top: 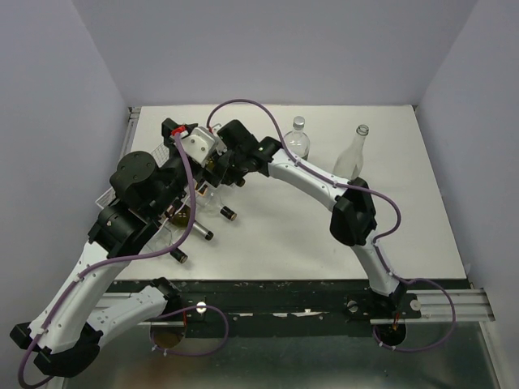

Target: Put the wine bottle on the wine rack

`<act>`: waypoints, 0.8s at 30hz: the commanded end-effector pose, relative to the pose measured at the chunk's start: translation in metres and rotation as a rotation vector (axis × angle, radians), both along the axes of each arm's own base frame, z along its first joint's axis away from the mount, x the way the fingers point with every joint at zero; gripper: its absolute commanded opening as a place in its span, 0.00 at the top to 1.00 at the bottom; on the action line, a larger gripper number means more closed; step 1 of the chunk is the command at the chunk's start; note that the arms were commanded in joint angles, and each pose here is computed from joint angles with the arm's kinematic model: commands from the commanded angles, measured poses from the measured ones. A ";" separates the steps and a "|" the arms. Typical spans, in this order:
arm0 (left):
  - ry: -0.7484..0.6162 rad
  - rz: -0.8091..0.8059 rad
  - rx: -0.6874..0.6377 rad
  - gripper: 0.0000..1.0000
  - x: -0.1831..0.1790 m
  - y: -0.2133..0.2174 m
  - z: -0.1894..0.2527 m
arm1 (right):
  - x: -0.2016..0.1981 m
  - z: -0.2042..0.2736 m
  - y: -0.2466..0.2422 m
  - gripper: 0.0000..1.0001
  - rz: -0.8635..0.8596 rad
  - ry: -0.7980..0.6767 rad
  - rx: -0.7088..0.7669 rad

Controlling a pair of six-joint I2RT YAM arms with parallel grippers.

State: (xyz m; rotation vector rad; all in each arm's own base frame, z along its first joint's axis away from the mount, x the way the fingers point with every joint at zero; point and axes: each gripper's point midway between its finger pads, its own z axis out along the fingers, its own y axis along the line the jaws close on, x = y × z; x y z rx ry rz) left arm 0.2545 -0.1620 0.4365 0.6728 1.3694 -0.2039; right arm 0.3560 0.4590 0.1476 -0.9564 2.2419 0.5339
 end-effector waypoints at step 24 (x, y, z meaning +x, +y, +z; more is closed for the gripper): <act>-0.094 0.017 -0.053 0.01 -0.015 0.015 0.028 | 0.015 0.056 -0.007 0.16 -0.094 -0.135 0.057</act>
